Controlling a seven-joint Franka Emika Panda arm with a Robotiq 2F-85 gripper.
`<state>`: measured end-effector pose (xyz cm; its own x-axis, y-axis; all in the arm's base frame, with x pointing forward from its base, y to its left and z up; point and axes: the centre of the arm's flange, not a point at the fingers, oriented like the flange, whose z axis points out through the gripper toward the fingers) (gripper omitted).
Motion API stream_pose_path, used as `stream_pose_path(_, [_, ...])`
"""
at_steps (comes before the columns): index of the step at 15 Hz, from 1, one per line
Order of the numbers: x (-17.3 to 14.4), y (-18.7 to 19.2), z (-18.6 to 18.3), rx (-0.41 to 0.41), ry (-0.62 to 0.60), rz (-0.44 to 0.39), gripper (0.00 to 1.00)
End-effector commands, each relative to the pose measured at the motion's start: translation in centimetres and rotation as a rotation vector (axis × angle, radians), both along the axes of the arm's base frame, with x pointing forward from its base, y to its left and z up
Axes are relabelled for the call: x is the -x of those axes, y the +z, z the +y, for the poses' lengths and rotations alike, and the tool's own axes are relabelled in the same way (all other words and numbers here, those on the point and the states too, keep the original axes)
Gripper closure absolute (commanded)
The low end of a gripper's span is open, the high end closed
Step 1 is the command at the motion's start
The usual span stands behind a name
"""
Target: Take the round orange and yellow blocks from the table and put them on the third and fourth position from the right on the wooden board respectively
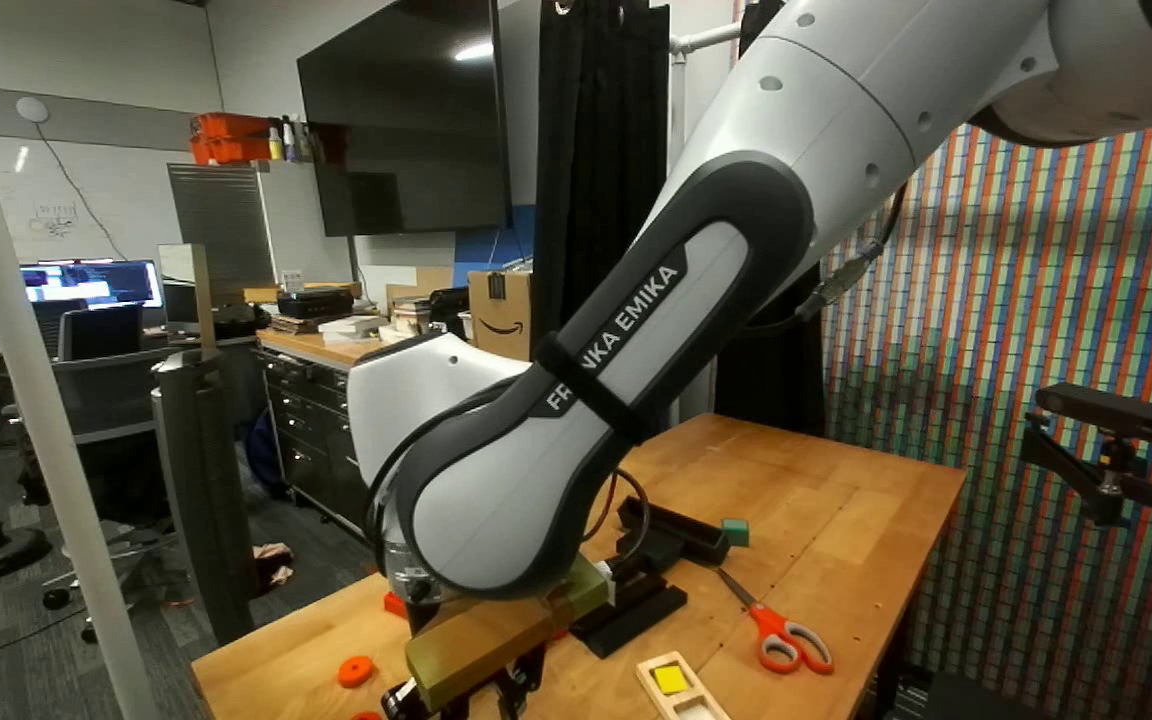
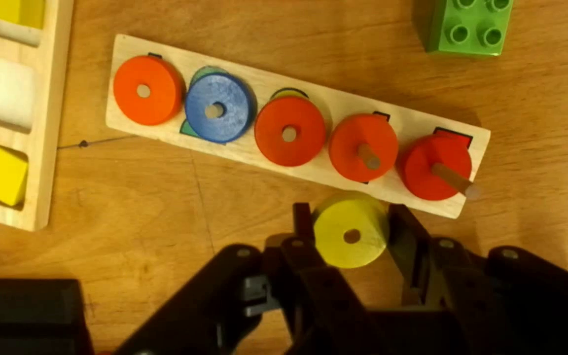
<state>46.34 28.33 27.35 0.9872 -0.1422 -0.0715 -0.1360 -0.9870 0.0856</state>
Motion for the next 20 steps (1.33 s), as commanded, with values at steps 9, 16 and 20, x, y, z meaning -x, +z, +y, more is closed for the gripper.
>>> stream_pose_path(9, [0.5, 0.8, -0.9, -0.025, -0.041, 0.021, 0.82])
stream_pose_path(16, [0.8, 2.0, -0.5, -0.039, -0.048, 0.005, 0.82])
stream_pose_path(20, [1.1, 1.8, -0.1, -0.043, -0.071, 0.019, 0.82])
